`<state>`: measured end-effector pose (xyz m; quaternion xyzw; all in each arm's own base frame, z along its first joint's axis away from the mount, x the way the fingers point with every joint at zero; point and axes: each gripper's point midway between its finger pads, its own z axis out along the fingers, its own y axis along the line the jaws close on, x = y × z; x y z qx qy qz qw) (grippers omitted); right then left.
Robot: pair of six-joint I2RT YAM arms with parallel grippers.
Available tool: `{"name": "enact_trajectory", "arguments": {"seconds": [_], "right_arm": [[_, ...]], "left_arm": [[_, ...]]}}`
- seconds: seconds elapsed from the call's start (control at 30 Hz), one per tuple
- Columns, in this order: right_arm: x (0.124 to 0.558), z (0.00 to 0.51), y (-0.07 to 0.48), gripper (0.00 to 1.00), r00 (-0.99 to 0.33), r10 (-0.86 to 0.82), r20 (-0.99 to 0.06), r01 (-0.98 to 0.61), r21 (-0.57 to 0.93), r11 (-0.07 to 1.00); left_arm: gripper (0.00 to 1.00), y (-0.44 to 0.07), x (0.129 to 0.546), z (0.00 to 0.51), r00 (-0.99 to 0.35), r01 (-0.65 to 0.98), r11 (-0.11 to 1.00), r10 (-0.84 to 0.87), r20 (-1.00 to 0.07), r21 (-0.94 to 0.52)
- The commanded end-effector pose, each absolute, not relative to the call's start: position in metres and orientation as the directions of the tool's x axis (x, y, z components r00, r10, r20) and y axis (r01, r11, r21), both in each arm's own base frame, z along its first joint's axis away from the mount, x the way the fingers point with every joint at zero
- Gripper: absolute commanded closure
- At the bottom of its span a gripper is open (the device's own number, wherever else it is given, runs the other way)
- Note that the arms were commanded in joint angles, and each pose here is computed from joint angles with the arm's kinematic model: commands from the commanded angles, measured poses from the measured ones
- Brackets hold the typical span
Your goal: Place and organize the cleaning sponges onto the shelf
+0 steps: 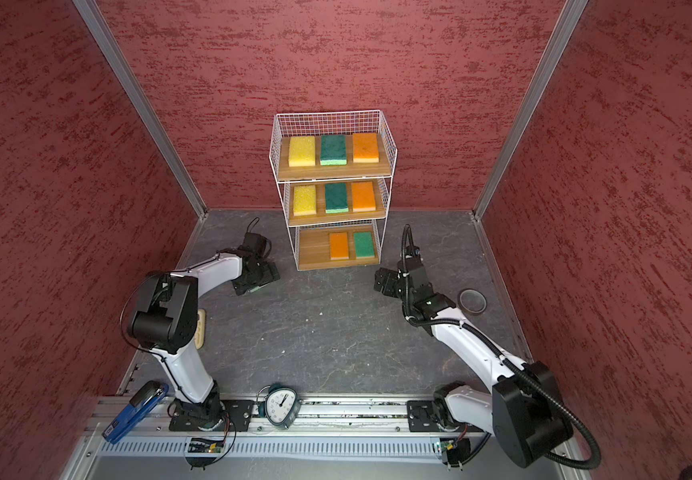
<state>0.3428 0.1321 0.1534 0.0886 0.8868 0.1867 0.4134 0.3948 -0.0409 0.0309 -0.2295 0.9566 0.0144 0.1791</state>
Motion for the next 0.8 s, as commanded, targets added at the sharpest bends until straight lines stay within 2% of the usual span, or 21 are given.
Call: {"name": "enact_trajectory", "arguments": {"seconds": [0.0, 0.17, 0.37, 0.47, 0.53, 0.67, 0.77], "right_arm": [[0.354, 0.169, 0.130, 0.05, -0.602, 0.320, -0.732, -0.005, 0.404, 0.915], [0.353, 0.167, 0.129, 0.05, -0.605, 0.319, -0.730, -0.003, 0.403, 0.915], [0.354, 0.168, 0.130, 0.05, -0.603, 0.318, -0.732, -0.005, 0.402, 0.916], [0.353, 0.168, 0.130, 0.05, -0.603, 0.319, -0.731, -0.007, 0.405, 0.914], [0.353, 0.169, 0.130, 0.05, -0.602, 0.318, -0.732, -0.009, 0.404, 0.915], [0.351, 0.170, 0.129, 0.05, -0.597, 0.320, -0.736, -0.011, 0.407, 0.914], [0.349, 0.172, 0.128, 0.05, -0.595, 0.321, -0.737, -0.013, 0.408, 0.913]], "left_arm": [[0.00, -0.033, 0.404, 0.032, -0.810, -0.469, 0.880, -0.464, -0.360, -0.077], [0.01, -0.030, 0.408, 0.028, -0.804, -0.474, 0.875, -0.477, -0.355, -0.101], [0.12, -0.032, 0.408, 0.019, -0.812, -0.474, 0.875, -0.478, -0.336, -0.099], [0.11, -0.033, 0.404, 0.021, -0.808, -0.477, 0.873, -0.482, -0.339, -0.106], [0.14, -0.033, 0.401, 0.019, -0.808, -0.482, 0.870, -0.488, -0.330, -0.105], [0.29, -0.034, 0.396, 0.016, -0.810, -0.491, 0.865, -0.498, -0.308, -0.108], [0.31, -0.036, 0.391, 0.011, -0.809, -0.500, 0.858, -0.512, -0.288, -0.122]]}}
